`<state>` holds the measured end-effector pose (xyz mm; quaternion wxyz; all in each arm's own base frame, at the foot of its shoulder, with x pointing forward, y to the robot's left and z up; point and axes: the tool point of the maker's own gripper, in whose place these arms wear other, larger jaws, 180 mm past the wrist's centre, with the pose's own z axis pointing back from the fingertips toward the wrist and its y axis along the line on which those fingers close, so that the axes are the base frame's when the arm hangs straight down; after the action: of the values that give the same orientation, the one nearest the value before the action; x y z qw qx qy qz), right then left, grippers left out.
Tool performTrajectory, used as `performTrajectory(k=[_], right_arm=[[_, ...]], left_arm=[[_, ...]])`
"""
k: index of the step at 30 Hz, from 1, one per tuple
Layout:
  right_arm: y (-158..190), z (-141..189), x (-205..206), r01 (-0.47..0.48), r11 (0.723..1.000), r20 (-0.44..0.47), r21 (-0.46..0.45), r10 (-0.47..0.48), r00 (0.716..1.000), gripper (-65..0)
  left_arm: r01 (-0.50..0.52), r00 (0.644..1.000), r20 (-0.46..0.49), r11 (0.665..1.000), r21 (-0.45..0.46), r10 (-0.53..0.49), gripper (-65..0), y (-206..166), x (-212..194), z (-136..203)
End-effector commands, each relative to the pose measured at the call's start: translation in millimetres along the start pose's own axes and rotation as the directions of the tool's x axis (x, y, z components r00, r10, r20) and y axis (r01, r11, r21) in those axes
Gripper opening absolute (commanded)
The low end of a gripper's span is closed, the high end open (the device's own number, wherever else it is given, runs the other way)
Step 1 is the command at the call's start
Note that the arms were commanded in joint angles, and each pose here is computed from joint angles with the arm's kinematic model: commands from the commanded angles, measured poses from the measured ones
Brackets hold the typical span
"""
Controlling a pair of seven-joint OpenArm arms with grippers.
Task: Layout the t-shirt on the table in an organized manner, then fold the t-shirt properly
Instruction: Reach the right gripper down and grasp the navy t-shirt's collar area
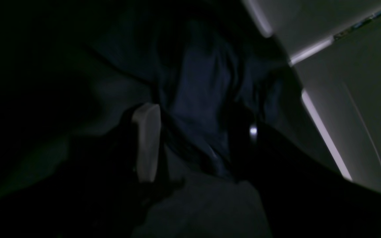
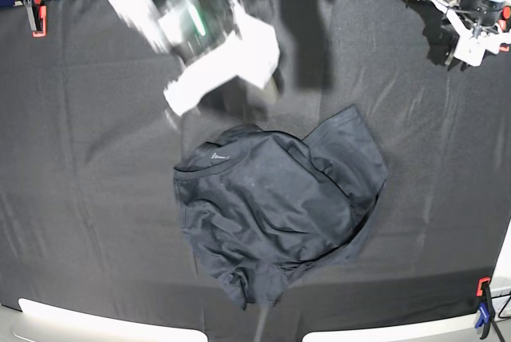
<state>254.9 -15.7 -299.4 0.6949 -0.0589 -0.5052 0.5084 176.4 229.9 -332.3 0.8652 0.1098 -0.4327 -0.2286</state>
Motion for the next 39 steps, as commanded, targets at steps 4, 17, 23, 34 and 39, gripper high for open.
performTrajectory(k=[4,17,23,34,39], right_arm=[[-10,-38,-19,0.006,1.0,-0.055,-0.018,-0.007,0.998,-33.4],[25,-121,-23,-0.098,0.988,-0.15,0.116,0.115,0.982,-33.6],[9,-131,-1,-0.119,0.989,-0.14,0.087,0.131,0.981,-58.7],[-26,-135,-2,-0.105,0.994,-0.212,0.007,0.104,0.972,-65.0],[-66,-130,17,-0.078,0.99,-0.198,-0.115,0.054,0.979,-65.0]], left_arm=[[0.01,1.0,0.022,1.0,0.012,-0.011,-50.0,4,7,3],[0.009,0.999,0.044,1.0,0.028,-0.01,-50.0,9,15,-2],[0.009,0.999,0.041,1.0,0.03,-0.01,-50.0,10,15,-2],[0.009,0.999,0.042,1.0,0.03,-0.01,-50.0,10,15,-2],[0.008,0.999,0.041,1.0,0.03,-0.009,-50.0,10,15,-2]])
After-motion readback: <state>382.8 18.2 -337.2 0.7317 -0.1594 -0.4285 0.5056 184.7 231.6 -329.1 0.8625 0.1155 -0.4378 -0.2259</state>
